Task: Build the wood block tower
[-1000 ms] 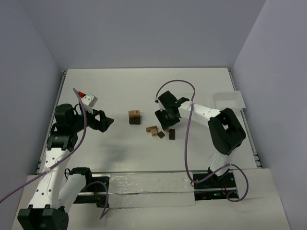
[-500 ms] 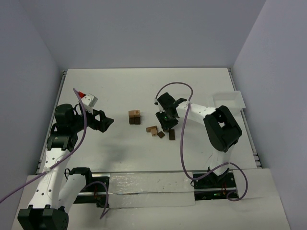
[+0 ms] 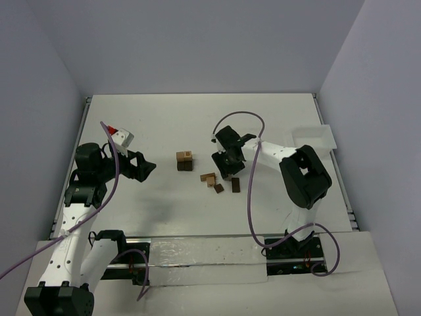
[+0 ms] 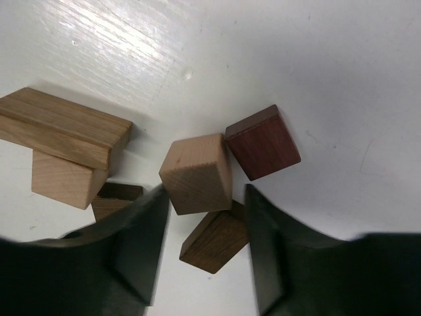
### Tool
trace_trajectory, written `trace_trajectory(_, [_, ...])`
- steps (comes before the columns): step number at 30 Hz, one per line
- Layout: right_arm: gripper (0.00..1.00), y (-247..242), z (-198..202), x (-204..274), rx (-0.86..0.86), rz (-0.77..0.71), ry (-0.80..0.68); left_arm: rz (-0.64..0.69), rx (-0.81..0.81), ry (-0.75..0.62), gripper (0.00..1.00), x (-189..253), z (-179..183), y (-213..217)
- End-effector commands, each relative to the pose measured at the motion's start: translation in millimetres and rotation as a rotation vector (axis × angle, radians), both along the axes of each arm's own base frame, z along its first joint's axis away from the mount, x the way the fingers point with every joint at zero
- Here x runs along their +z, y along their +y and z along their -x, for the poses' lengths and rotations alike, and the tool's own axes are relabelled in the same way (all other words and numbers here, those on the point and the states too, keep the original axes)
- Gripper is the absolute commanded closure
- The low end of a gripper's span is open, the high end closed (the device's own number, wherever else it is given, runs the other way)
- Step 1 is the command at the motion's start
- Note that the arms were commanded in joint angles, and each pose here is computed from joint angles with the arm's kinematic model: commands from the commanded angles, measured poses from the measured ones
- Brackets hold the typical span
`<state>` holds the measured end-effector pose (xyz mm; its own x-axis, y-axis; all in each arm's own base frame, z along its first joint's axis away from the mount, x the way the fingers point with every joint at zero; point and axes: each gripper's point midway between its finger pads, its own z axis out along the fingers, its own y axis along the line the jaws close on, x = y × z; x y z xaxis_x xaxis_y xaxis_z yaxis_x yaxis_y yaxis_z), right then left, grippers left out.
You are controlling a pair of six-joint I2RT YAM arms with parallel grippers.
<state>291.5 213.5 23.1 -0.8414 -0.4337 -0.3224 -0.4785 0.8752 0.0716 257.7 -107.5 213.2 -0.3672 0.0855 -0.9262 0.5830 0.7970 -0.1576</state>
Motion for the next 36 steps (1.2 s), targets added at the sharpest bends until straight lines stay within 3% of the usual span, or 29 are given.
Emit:
trace_trajectory(1, [0.49,11,-22,17,0.008,-0.037,-0.074,0.002,-0.007,-0.049,0.01,9,-2,0])
trace_trajectory(6, [0.68,15,-12,23,0.023,-0.058,-0.065,0.003,-0.007,-0.050,0.01,9,-3,0])
trace_trajectory(11, [0.87,21,23,38,0.025,-0.102,-0.055,0.008,-0.008,-0.053,0.01,10,-3,-1])
trace_trajectory(20, [0.91,43,45,47,0.092,-0.122,-0.069,0.010,-0.007,-0.054,0.01,11,-3,-1])
trace_trajectory(36, [0.94,41,26,18,0.048,-0.030,-0.049,0.004,-0.011,-0.050,0.01,7,-3,-1])
